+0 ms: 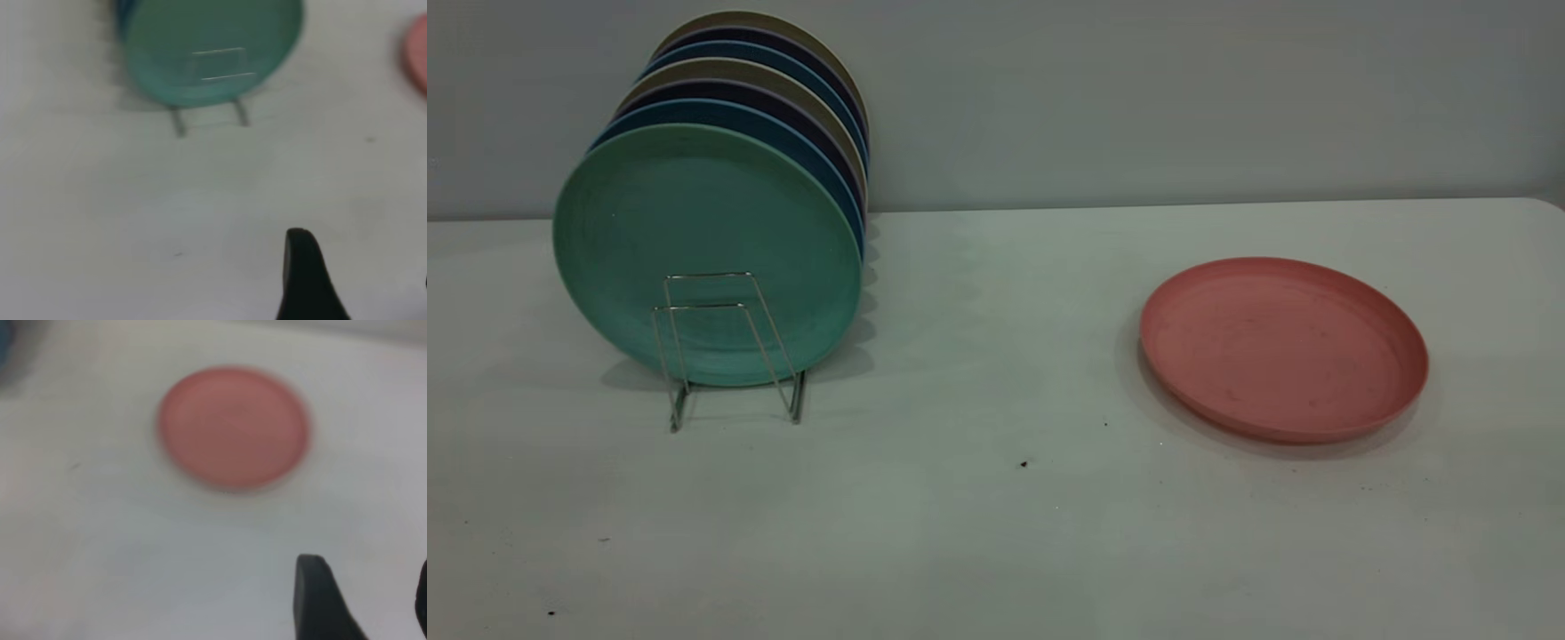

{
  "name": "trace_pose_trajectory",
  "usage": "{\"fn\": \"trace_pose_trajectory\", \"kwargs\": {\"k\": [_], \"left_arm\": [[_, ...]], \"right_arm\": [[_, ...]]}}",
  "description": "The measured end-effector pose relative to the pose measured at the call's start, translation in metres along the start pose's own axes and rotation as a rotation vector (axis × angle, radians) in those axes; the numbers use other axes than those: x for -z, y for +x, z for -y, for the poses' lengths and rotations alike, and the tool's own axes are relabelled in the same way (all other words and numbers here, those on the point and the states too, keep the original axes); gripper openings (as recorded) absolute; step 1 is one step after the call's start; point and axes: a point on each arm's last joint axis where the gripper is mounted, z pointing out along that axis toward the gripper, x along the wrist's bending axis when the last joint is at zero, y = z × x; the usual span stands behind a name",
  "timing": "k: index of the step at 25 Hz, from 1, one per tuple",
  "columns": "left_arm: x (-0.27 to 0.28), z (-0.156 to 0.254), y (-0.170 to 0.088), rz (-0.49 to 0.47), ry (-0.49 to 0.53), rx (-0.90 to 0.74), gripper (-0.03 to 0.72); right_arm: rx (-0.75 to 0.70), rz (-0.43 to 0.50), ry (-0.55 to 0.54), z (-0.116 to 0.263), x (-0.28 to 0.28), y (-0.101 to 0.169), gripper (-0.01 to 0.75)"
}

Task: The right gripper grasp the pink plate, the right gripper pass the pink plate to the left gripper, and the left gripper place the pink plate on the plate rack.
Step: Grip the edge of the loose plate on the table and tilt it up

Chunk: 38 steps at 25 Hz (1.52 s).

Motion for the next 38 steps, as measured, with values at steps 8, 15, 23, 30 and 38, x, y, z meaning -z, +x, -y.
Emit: {"fn": "trace_pose_trajectory", "kwargs": {"k": [8, 15, 23, 30, 38], "left_arm": [[-0.064, -0.022, -0.004, 0.231, 0.099, 0.008, 0.46], [-0.104, -0.046, 0.0, 0.311, 0.145, 0.048, 0.46], [-0.125, -0.058, 0.004, 0.329, 0.201, 0.077, 0.46], [-0.126, -0.058, 0.005, 0.319, 0.187, 0.034, 0.46], [-0.126, -0.059, 0.004, 0.325, 0.176, 0.053, 0.46]], "right_arm": [[-0.077, -0.223, 0.159, -0.031, -0.081, 0.0, 0.365], [-0.118, -0.29, 0.268, -0.056, -0.155, -0.011, 0.365], [-0.236, -0.337, 0.393, -0.056, -0.222, -0.069, 0.365], [-0.421, -0.364, 0.399, -0.034, -0.27, -0.135, 0.365], [-0.474, -0.374, 0.454, -0.004, -0.335, -0.161, 0.365]]}}
